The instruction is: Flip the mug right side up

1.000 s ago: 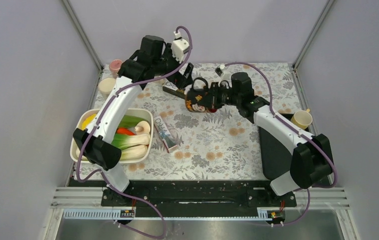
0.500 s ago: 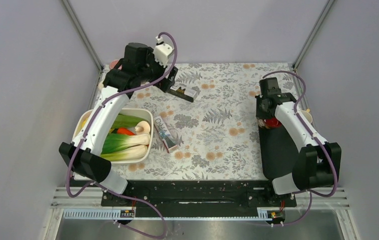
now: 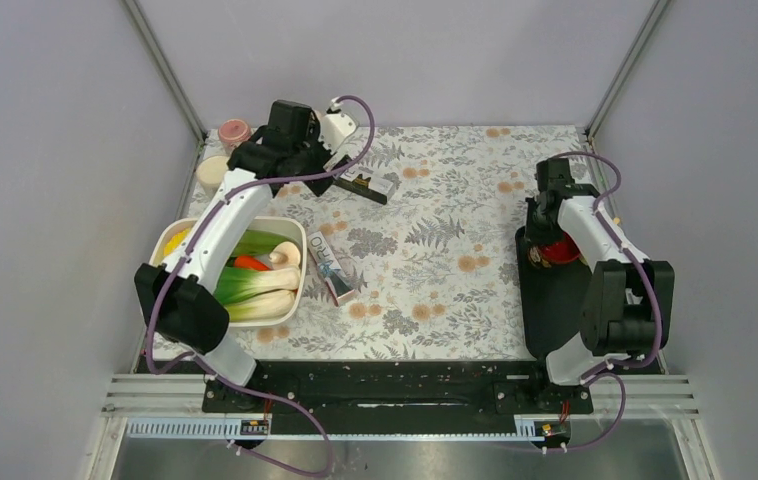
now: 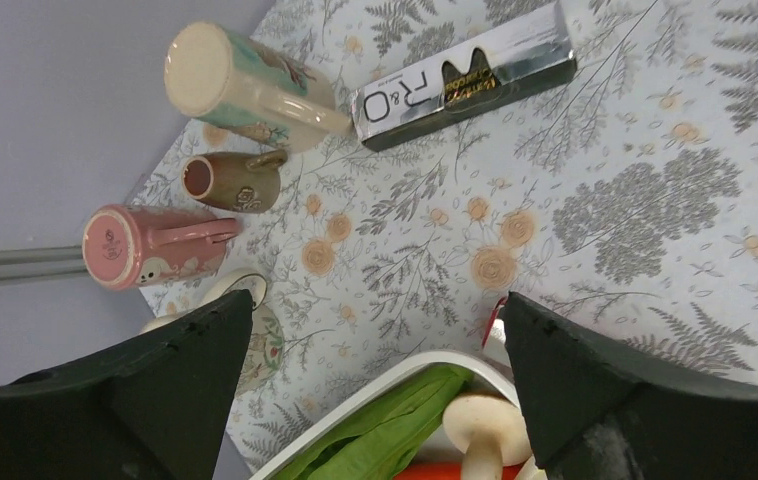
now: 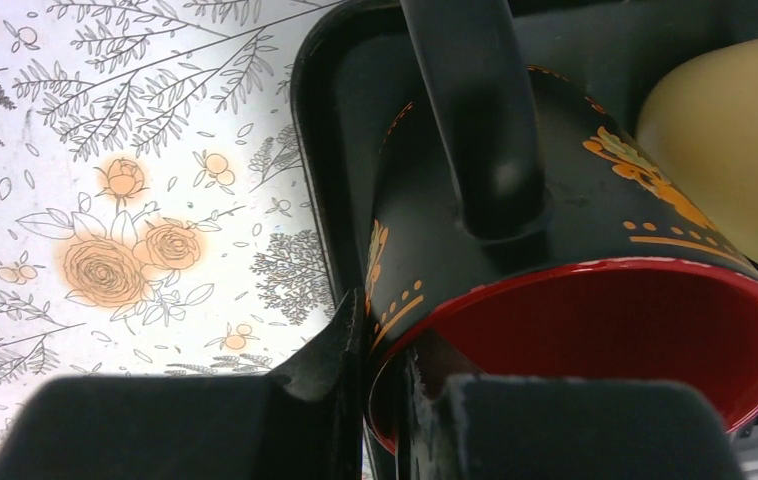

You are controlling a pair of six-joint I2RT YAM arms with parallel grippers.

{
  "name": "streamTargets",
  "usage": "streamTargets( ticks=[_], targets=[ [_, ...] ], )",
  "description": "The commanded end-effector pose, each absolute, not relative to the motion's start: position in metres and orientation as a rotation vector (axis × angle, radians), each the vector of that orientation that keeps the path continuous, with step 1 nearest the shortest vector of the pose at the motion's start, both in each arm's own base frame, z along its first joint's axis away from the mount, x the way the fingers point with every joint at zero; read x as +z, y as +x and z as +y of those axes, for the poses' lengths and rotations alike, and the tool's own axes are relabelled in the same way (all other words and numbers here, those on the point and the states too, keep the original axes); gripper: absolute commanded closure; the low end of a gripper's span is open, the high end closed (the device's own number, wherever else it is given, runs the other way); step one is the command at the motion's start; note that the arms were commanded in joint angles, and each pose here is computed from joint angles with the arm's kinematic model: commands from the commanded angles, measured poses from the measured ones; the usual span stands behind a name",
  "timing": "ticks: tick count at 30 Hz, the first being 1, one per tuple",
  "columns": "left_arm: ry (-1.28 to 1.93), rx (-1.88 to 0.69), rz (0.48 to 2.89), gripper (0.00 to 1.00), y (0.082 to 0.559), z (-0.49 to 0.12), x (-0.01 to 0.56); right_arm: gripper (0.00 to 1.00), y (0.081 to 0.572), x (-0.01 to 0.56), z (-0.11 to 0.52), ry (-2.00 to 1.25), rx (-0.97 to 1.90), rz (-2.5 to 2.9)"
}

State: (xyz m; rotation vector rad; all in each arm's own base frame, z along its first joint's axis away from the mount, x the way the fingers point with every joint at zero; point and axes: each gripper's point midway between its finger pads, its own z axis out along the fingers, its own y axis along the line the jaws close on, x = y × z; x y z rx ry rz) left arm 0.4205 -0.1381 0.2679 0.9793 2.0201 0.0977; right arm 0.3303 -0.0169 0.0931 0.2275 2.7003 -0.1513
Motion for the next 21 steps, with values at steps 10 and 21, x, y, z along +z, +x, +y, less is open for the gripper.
streamTargets(
  ticks=[10,21],
  targets=[
    [1.22,0.453,2.023,0.01,0.48,-0.099,0.219,0.39,0.361,0.115,-0.018,0.205,-0.081,2.596],
    [1.833,0.875,1.384,0.01,0.574,-0.12,0.2,0.09,0.355,0.158,-0.006,0.167,0.012,2.493]
  ],
)
